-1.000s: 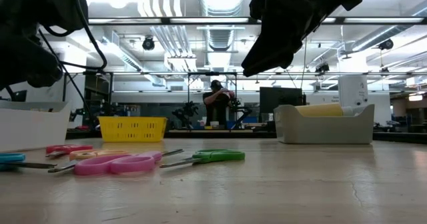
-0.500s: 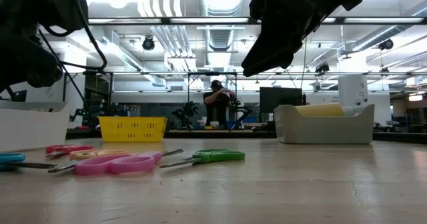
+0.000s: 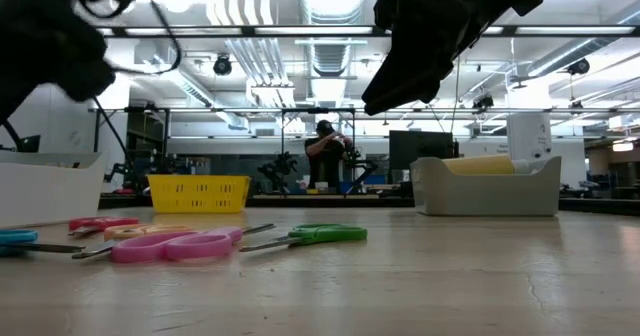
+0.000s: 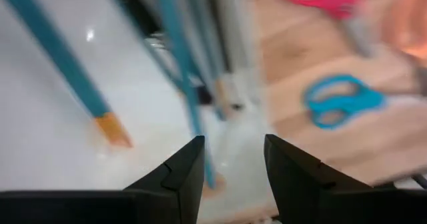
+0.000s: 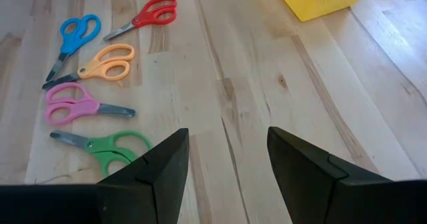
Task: Pick & Place Paint Supplies
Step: Put the pink scissors into the yellow bin
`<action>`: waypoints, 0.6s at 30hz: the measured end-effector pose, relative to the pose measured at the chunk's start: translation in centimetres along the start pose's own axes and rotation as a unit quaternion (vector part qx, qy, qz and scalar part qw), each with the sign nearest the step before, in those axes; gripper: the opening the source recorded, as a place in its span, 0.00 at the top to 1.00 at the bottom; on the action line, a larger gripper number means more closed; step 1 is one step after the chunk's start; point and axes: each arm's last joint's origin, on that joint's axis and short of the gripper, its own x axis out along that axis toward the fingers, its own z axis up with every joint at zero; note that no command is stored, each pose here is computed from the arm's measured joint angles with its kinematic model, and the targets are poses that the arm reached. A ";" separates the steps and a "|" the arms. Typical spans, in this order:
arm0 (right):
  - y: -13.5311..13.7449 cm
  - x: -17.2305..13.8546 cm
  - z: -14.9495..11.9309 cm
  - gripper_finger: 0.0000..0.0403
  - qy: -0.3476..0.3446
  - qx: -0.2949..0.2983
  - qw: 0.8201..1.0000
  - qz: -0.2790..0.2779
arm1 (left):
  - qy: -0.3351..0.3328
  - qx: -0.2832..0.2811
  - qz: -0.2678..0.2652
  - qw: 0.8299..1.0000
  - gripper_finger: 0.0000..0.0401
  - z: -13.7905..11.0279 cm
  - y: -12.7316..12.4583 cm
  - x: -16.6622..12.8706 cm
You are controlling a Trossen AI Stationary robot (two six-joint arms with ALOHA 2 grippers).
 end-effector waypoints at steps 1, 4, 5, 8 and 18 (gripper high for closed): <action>0.0 0.0 0.0 0.50 0.000 0.000 1.000 0.000 | -0.003 0.010 -0.010 1.000 0.61 -0.1 -0.4 -0.5; 0.0 0.0 0.0 0.50 0.000 0.000 1.000 0.000 | -0.030 0.033 -0.036 0.998 0.61 -0.4 -1.4 -2.0; 0.0 0.0 0.0 0.50 0.000 0.000 1.000 0.000 | -0.044 0.042 -0.045 0.997 0.61 -0.4 -1.7 -2.5; 0.0 0.0 0.0 0.50 0.000 -0.001 1.000 0.000 | -0.097 0.083 -0.064 0.990 0.61 -0.6 -2.5 -4.0; 0.0 0.0 0.0 0.50 0.000 -0.001 1.000 0.000 | -0.257 0.304 -0.032 0.917 0.61 -0.5 -3.7 -6.8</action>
